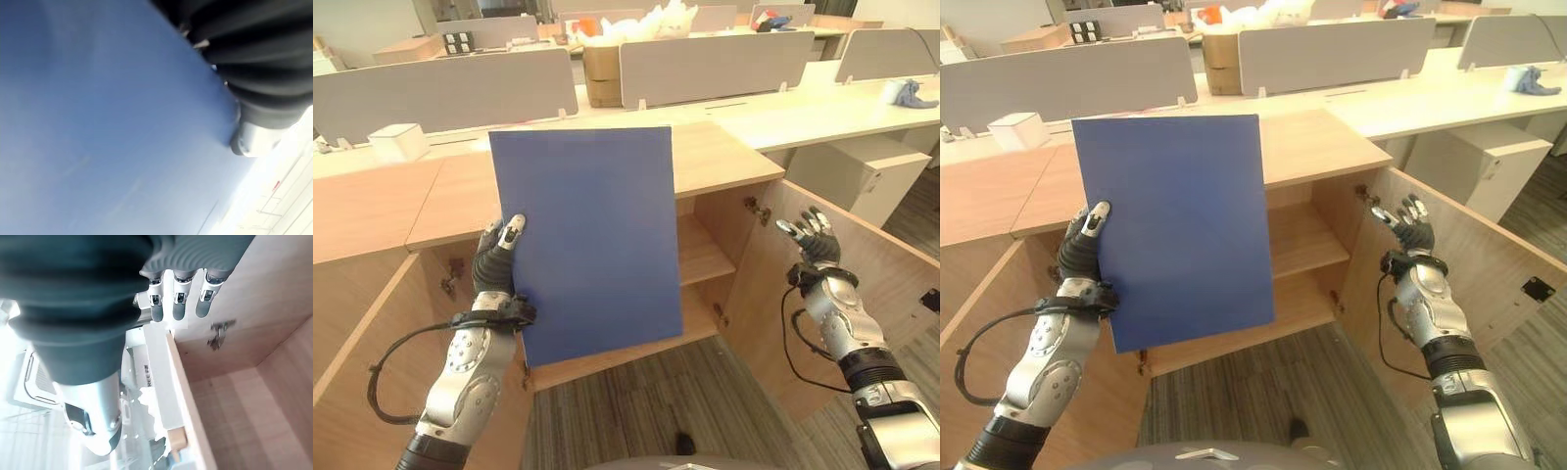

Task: Put the empty folder in the office cabinet

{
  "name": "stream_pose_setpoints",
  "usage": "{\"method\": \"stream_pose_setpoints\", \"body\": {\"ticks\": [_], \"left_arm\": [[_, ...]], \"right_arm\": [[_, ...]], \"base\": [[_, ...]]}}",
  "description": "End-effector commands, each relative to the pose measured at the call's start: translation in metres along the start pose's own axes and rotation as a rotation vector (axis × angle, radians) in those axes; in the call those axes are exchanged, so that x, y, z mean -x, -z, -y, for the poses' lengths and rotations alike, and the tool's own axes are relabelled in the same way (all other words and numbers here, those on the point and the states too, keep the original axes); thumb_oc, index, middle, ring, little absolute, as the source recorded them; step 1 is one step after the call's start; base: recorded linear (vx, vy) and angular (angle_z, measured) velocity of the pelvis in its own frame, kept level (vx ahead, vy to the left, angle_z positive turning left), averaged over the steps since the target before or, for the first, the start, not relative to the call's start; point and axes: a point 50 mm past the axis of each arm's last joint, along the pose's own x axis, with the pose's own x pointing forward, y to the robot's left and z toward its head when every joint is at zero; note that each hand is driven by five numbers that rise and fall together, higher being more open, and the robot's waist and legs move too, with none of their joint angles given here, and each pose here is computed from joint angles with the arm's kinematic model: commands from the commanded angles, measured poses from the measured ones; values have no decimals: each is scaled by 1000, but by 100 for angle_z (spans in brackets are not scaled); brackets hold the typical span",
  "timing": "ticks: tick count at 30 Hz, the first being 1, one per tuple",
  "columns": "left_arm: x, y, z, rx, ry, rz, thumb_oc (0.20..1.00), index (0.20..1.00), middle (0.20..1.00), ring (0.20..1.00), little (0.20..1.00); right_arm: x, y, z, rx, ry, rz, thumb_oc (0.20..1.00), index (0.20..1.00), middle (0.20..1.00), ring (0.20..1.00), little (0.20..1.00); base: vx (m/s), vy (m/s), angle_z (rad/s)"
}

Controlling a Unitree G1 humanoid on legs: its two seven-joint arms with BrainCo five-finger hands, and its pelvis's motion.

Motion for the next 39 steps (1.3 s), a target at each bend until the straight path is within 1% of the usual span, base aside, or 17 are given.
{"method": "stream_pose_setpoints", "body": {"ticks": [1,2,5,8,9,10,16,20,33,34,35,39], "left_arm": [[0,-20,0,-27,50,67,200,200,200,200,200],[0,-20,0,-27,49,66,200,200,200,200,200],[-1,-19,2,-27,43,68,200,200,200,200,200],[-1,-18,5,-9,29,83,200,200,200,200,200],[-2,-20,7,3,21,106,200,200,200,200,200],[-1,-20,7,3,21,106,200,200,200,200,200],[-4,-25,13,35,3,165,200,200,200,200,200],[-3,-28,14,46,-7,190,200,200,200,200,200],[-7,-26,16,51,-6,187,200,200,200,200,200],[-8,-25,16,53,-12,182,200,200,200,200,200],[-8,-24,16,58,-17,177,200,200,200,200,200],[-8,-23,16,65,-16,174,200,200,200,200,200]], "right_arm": [[5,-10,-68,-154,-358,66,1000,1000,1000,1000,1000],[6,-10,-68,-154,-358,65,1000,1000,1000,1000,1000],[25,-12,-111,-194,-585,77,1000,1000,1000,1000,1000],[41,-8,-140,-218,-731,65,1000,1000,1000,1000,1000],[47,1,-152,-247,-768,31,1000,1000,1000,1000,1000],[47,1,-152,-247,-768,31,1000,1000,1000,1000,1000],[61,12,-183,-275,-875,-15,1000,1000,1000,1000,1000],[69,19,-193,-283,-924,-44,1000,1000,1000,1000,1000],[71,36,-197,-249,-919,-133,1000,1000,1000,1000,1000],[72,39,-198,-250,-915,-145,705,705,705,705,705],[72,41,-198,-253,-910,-157,200,200,200,200,200],[75,43,-200,-265,-920,-165,200,200,200,200,200]], "base": [[0,0,0],[0,0,0],[0,0,0],[0,0,0],[0,0,0],[0,0,0],[0,0,0],[12,10,4],[2,2,4],[0,0,0],[0,0,0],[0,0,0]]}}
